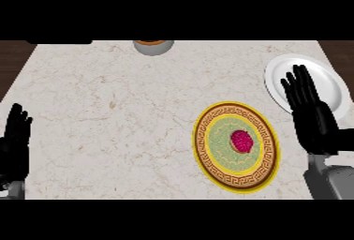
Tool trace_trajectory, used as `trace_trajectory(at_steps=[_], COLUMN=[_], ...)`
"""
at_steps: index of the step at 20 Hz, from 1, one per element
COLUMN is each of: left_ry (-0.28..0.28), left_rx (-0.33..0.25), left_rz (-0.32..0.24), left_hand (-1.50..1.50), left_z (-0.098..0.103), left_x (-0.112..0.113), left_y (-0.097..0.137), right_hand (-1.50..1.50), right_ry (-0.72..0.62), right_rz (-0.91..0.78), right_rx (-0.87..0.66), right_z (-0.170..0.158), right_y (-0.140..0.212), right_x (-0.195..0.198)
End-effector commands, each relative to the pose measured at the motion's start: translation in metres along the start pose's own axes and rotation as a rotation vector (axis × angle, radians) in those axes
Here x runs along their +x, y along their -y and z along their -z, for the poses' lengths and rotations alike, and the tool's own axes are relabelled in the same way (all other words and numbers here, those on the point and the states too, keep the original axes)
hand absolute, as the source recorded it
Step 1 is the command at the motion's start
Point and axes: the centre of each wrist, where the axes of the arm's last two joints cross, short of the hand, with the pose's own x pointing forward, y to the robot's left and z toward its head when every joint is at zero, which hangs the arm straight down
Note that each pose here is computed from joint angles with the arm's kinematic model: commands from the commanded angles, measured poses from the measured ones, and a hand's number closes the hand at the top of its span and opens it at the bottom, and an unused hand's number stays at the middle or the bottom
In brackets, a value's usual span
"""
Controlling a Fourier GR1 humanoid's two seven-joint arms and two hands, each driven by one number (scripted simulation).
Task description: Pick the cupcake from the plate and place it in the plate
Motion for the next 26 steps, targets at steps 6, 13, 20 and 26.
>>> trace_trajectory(at_steps=[6,13,20,26], left_ry=[-0.308,-0.319,-0.326,-0.332], left_rx=[-0.369,-0.502,-0.487,-0.483], left_rz=[-0.046,-0.137,-0.127,-0.133], left_hand=[0.0,0.0,0.0,0.0], left_z=[-0.036,-0.044,-0.058,-0.049], left_x=[-0.036,-0.01,-0.018,-0.019], left_y=[0.063,0.08,0.1,0.106], right_hand=[1.5,-1.5,-1.5,-1.5], right_ry=[0.231,0.203,0.18,-0.085], right_rz=[-0.18,-0.413,-0.494,-0.82], right_rx=[0.105,-0.273,-0.086,0.223], right_z=[0.062,0.016,0.0,0.004], right_y=[0.069,0.105,0.124,0.102], right_x=[0.103,0.002,0.019,0.053])
